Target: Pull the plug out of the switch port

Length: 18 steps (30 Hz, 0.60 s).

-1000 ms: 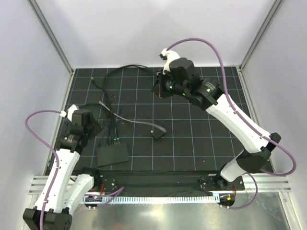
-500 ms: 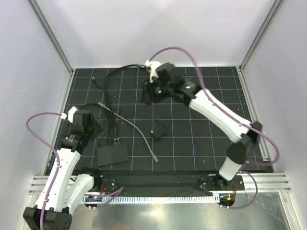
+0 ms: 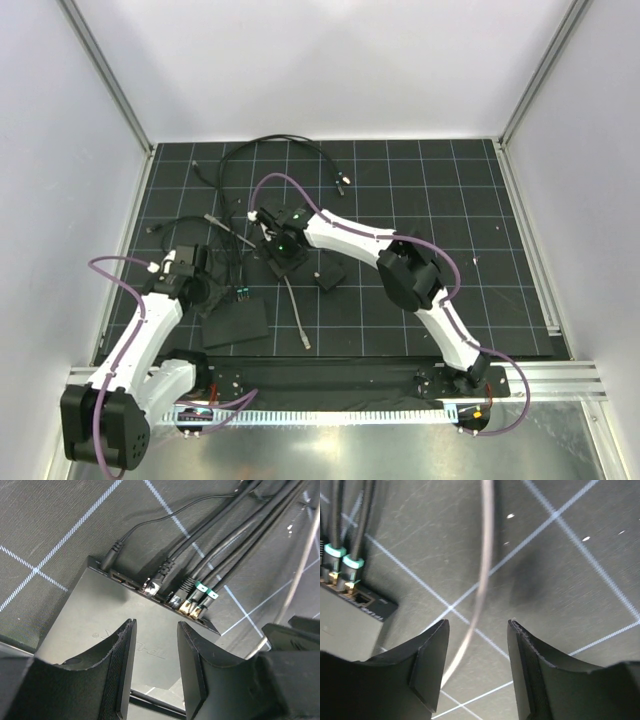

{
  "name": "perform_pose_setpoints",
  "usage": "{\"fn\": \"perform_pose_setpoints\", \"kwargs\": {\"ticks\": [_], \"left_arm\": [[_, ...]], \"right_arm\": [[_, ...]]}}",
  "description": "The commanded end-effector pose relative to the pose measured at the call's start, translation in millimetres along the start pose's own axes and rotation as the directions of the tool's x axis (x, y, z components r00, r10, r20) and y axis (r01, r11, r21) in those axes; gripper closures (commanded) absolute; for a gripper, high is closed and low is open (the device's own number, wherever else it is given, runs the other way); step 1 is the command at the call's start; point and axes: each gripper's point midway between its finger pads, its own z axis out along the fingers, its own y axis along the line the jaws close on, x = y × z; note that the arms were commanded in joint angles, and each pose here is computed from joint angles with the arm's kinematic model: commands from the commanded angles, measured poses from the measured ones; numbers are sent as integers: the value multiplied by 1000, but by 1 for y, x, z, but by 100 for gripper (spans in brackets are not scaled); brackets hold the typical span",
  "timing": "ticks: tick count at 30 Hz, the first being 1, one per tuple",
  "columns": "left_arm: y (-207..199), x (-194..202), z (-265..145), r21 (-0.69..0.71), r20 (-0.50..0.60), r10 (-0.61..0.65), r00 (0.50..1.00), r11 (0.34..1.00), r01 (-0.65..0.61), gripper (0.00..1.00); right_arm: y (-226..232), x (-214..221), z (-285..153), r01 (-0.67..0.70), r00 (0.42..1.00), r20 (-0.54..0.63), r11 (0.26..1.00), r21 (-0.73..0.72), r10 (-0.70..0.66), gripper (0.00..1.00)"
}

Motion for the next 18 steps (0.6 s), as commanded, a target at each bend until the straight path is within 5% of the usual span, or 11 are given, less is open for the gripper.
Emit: {"fn": "perform_pose_setpoints", "kwargs": {"ticks": [1,7,18], "left_arm": [[1,0,1,-1,10,-41,999,999,41,58],[16,3,6,-78,12,-74,997,994,75,58],[25,10,14,-139,-16,-96,995,986,93,60]], "right_arm": [[10,-28,-23,-22,995,101,999,30,19,45],[10,-16,-9,-50,997,69,997,57,46,61],[3,-5,4,-42,999,39,996,84,39,60]]}}
